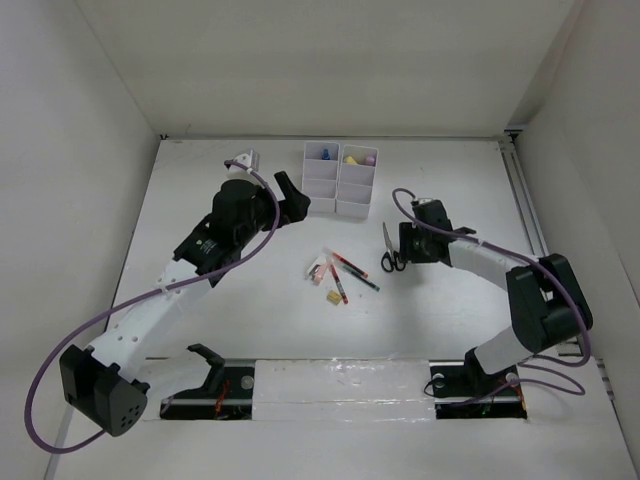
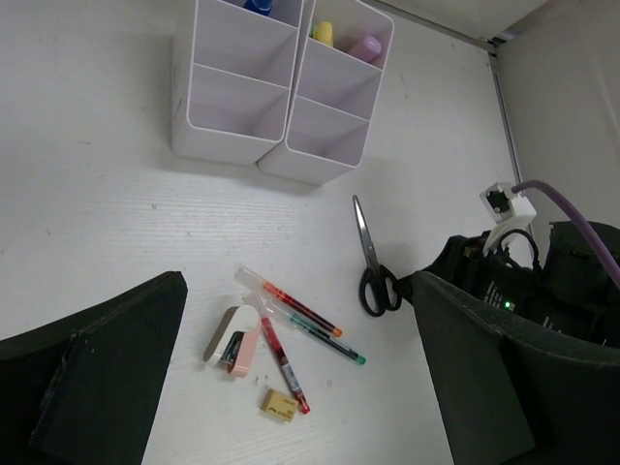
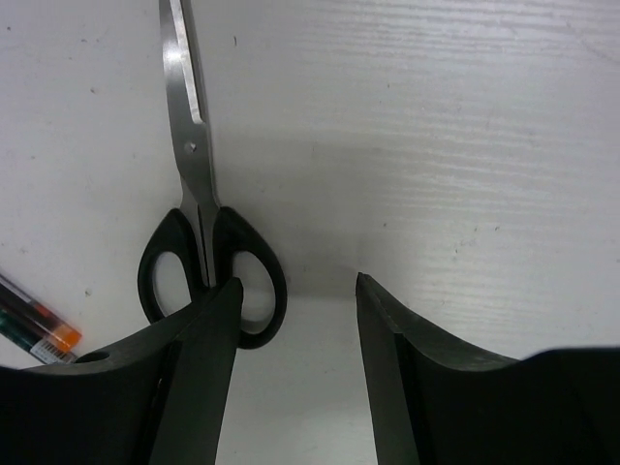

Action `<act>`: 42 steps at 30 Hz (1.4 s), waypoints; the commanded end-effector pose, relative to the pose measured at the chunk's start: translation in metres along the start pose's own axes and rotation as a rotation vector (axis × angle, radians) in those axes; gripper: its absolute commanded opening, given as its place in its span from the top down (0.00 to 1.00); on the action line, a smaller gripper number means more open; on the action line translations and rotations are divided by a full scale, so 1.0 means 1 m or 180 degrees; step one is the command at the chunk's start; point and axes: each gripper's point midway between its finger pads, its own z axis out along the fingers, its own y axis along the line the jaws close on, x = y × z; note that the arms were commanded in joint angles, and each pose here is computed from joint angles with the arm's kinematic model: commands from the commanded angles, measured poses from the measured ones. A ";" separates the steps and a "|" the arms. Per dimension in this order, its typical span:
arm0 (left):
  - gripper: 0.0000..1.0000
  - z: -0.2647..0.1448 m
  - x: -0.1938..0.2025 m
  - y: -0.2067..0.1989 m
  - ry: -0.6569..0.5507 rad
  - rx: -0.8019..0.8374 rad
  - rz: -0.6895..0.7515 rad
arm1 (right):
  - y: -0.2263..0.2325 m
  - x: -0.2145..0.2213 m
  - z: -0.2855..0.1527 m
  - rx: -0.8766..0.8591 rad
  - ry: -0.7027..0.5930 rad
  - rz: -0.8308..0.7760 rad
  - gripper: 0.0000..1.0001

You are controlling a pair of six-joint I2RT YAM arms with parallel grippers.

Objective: Sort the stationery into containers
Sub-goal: Pick up the scissors from the center of the board.

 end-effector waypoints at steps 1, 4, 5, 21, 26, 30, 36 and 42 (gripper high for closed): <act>0.00 -0.001 -0.008 -0.007 -0.0072 0.0089 0.0002 | -0.002 -0.016 0.001 0.0111 0.0014 -0.0106 0.43; 0.00 -0.004 -0.015 -0.005 -0.0147 0.0035 -0.0002 | -0.004 -0.009 0.004 0.0182 0.0253 -0.0165 0.43; 0.00 -0.004 -0.016 -0.003 -0.0173 0.0000 -0.0003 | -0.003 -0.007 0.003 0.0154 0.0293 -0.0165 0.43; 0.00 -0.007 -0.027 -0.004 -0.0252 -0.0053 0.0048 | 0.004 0.006 0.011 0.0185 0.0700 -0.0359 0.80; 0.00 -0.006 -0.025 -0.002 -0.0252 -0.0054 0.0078 | 0.003 0.006 0.012 0.0221 0.0720 -0.0365 1.00; 0.00 -0.002 -0.020 -0.006 -0.0201 0.0034 0.0079 | 0.005 0.001 0.002 0.0157 0.0480 -0.0259 1.00; 0.00 0.003 0.013 -0.046 0.0228 0.0874 0.0108 | 0.035 -0.011 -0.050 -0.0256 -0.0297 -0.0149 1.00; 0.00 0.017 0.045 -0.078 0.0634 0.1589 0.0033 | 0.088 -0.020 -0.105 -0.1004 -0.0754 -0.0150 1.00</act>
